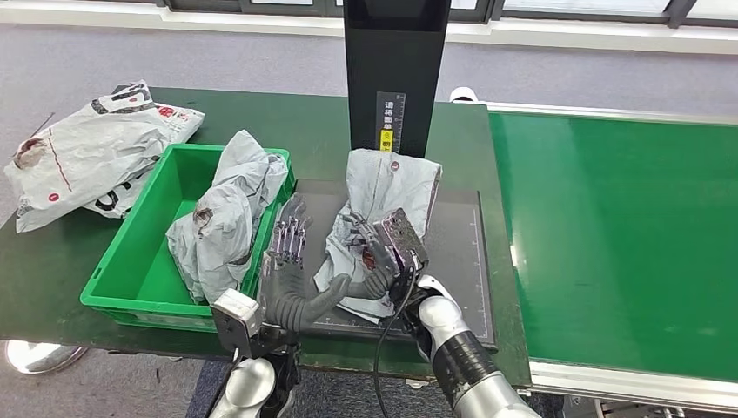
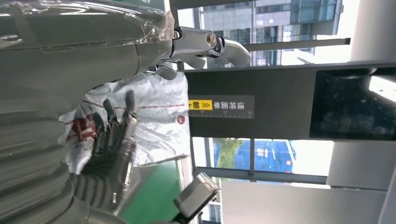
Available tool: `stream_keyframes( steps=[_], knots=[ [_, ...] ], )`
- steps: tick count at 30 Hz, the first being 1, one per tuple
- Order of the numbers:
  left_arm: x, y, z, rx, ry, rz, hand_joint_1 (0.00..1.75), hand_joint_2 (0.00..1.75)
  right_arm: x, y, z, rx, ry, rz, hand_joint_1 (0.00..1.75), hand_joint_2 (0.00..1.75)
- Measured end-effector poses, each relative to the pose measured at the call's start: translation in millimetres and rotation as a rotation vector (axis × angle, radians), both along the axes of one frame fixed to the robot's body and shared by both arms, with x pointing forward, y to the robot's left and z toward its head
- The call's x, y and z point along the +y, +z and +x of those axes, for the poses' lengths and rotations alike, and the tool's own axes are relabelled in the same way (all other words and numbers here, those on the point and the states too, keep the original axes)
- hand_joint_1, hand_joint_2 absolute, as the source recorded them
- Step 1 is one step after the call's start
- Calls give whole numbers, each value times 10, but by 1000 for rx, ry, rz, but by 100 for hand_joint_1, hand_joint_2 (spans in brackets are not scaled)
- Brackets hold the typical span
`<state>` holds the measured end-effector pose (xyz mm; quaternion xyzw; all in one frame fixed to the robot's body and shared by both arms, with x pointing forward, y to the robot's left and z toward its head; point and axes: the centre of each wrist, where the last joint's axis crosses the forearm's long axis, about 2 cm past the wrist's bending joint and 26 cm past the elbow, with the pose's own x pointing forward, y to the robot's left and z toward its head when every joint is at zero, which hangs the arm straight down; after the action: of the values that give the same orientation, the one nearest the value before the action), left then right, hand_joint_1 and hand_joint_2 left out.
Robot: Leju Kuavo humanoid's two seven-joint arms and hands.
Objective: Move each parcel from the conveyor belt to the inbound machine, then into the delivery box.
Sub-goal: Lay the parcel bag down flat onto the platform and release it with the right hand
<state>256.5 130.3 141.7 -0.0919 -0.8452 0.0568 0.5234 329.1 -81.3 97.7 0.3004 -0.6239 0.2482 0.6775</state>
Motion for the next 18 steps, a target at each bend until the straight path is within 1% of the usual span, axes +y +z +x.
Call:
stream_keyframes(
  steps=[5, 9, 13, 18],
  knots=[
    [-13, -16, 64, -13, -11, -13, 0, 175, 29, -22, -40, 2, 51, 26, 0, 175],
    [-1, -67, 73, -16, -7, -15, 0, 175, 23, -40, -83, -11, 37, 20, 0, 175],
    [37, -119, 62, -8, 30, 3, 0, 175, -2, 30, -82, -67, -42, -24, 0, 175],
    [155, -105, 18, 4, 78, 21, 0, 175, -47, 274, -89, -181, -212, -60, 0, 175]
  ],
)
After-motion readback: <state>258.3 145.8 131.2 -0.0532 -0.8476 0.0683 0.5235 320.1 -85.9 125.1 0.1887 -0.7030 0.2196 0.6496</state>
